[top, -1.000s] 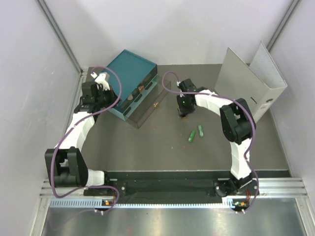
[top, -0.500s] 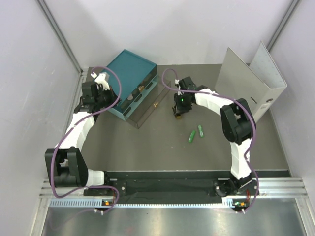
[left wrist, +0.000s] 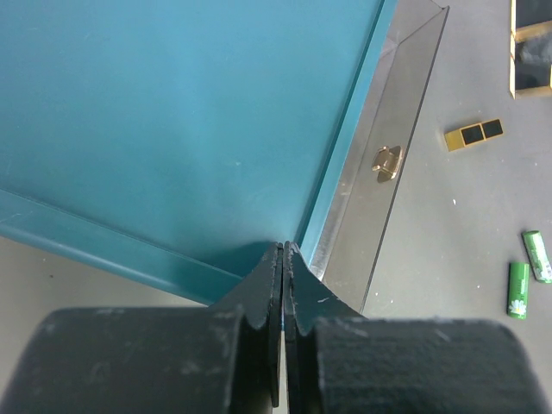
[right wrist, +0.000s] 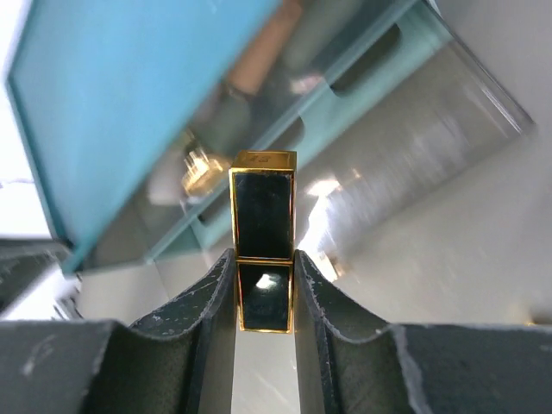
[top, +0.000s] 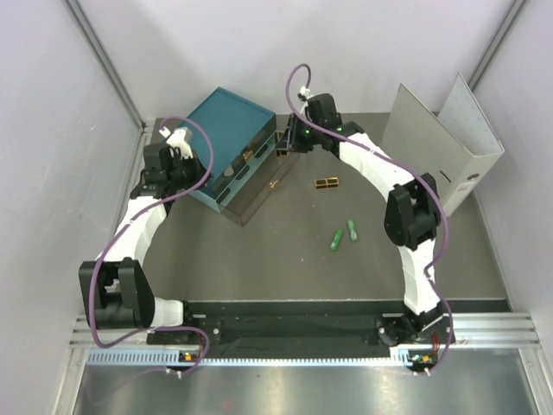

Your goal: Organize the makeup

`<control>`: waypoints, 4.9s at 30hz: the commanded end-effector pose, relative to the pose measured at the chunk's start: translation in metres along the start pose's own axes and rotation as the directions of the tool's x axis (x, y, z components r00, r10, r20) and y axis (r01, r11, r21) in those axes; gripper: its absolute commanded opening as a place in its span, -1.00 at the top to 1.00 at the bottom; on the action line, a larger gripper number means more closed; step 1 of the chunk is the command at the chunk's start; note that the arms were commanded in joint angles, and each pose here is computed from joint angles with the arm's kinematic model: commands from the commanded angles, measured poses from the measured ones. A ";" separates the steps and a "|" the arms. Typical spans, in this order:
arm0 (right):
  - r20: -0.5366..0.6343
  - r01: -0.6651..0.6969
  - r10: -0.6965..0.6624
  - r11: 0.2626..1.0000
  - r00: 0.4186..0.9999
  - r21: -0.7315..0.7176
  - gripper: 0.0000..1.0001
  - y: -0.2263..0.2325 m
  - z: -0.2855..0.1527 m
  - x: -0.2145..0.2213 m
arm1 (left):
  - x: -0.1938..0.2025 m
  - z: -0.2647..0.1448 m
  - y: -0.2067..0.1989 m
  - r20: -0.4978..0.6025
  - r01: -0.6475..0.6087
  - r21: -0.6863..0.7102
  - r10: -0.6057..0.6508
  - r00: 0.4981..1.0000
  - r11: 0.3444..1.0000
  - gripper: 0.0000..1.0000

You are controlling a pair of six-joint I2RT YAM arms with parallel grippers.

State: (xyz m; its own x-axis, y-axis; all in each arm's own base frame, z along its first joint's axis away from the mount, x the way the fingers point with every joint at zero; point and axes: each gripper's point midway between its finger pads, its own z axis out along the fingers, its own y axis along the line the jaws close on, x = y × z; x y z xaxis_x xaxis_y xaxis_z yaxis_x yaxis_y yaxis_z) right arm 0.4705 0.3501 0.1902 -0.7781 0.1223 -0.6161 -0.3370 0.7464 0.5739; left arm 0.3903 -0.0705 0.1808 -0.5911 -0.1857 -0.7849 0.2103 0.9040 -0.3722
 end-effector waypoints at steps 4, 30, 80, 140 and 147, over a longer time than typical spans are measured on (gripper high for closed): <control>-0.008 -0.112 0.112 0.993 0.994 -0.041 0.87 0.014 0.046 0.006 | 0.118 -0.010 0.012 -0.384 0.139 -0.083 -0.160 0.909 0.987 1.00; -0.008 -0.063 0.063 0.998 0.998 0.000 0.14 0.013 0.040 0.013 | 0.116 -0.011 0.010 -0.387 0.132 -0.067 -0.148 0.910 0.989 1.00; -0.383 0.367 -0.189 0.803 0.904 0.470 -0.76 -0.194 -0.012 0.096 | 0.133 -0.005 0.014 -0.429 0.147 -0.068 -0.162 0.889 0.987 1.00; -0.215 0.343 -0.337 0.939 0.917 -0.009 0.46 0.087 0.059 0.121 | 0.134 -0.009 0.011 -0.421 0.141 -0.049 -0.149 0.895 0.989 1.00; -0.251 0.327 -0.318 0.945 0.914 -0.006 0.35 0.080 0.070 0.137 | 0.136 -0.010 0.010 -0.421 0.146 -0.050 -0.153 0.894 0.988 1.00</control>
State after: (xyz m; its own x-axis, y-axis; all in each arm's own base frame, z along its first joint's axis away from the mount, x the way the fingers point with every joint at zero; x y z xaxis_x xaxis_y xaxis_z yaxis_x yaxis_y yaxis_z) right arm 0.3789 0.4570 0.1072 -0.7459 -0.3058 -0.5917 -0.5637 0.7631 0.3161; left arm 0.3957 -0.0750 0.1795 -0.5664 -0.1691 -0.8066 0.2593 0.8925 -0.3692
